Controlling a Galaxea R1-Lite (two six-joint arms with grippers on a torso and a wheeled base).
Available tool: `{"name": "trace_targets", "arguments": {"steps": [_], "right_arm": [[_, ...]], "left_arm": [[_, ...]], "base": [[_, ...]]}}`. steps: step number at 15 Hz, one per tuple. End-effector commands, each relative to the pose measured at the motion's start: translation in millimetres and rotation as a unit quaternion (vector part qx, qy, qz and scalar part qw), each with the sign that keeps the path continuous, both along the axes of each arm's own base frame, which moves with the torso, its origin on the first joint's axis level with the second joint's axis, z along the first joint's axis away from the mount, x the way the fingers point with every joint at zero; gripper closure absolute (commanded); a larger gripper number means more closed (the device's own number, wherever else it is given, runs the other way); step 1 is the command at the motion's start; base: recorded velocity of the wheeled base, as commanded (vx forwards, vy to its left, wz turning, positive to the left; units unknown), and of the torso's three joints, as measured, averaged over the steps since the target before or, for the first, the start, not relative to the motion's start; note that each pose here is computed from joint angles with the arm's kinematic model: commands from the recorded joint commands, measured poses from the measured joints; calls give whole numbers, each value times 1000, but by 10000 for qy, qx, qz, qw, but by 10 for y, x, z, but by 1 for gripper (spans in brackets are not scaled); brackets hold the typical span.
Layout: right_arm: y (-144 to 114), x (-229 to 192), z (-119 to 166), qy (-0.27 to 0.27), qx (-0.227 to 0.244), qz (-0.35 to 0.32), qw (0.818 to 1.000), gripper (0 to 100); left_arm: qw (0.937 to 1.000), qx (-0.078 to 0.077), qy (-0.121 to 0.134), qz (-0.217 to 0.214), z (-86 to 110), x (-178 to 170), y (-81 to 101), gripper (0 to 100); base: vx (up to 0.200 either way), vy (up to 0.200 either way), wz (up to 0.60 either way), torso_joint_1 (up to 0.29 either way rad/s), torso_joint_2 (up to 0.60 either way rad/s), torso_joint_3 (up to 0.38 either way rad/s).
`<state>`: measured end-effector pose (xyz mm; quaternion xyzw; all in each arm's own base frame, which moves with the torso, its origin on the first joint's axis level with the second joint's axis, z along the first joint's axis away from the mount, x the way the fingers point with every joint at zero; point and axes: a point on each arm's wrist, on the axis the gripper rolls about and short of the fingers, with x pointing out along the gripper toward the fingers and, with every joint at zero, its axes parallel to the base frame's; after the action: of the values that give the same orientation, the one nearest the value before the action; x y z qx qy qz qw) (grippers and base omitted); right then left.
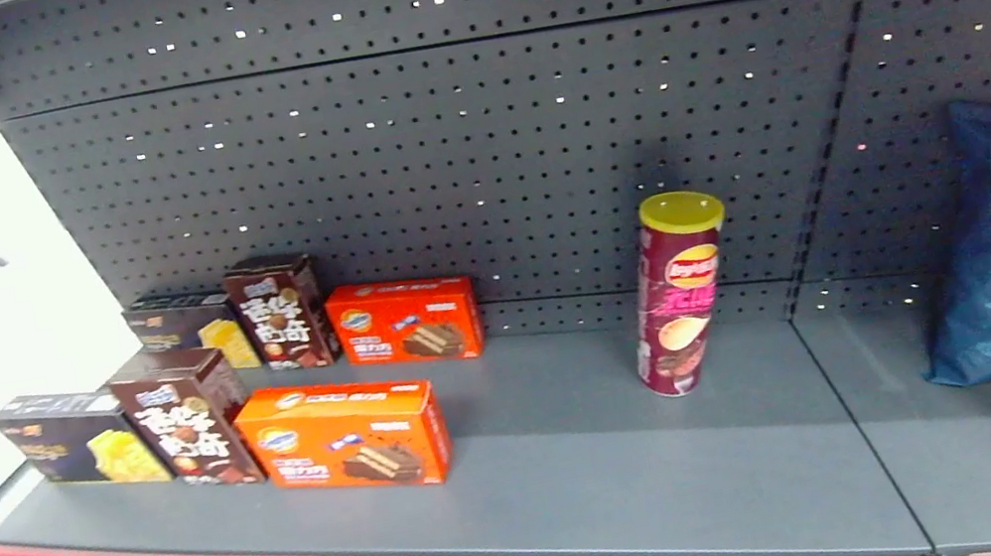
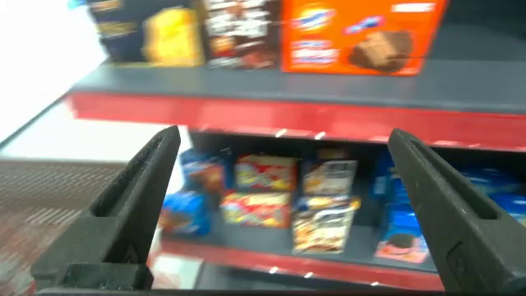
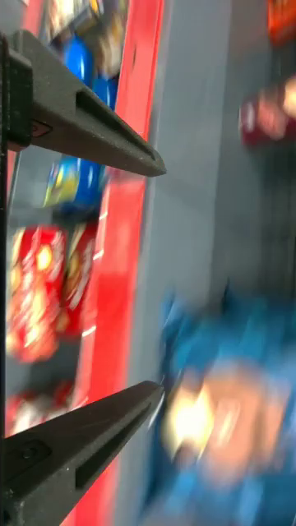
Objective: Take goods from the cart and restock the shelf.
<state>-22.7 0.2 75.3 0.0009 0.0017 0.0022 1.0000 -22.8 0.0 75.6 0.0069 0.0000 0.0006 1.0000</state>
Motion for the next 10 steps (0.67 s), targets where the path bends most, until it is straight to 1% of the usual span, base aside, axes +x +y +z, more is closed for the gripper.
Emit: {"name": "trace_targets", "arguments": {"steps": [1, 10], "right_arm": [[0, 1, 0, 6, -1, 1, 10000, 0], [0, 1, 0, 6, -1, 1, 10000, 0]], "left_arm": [[10000, 0, 0, 1, -1, 0, 0, 0], [10000, 0, 0, 1, -1, 0, 0, 0]], "base": [[0, 0, 600, 2, 7, 2], [0, 0, 600, 0, 3, 2]]}}
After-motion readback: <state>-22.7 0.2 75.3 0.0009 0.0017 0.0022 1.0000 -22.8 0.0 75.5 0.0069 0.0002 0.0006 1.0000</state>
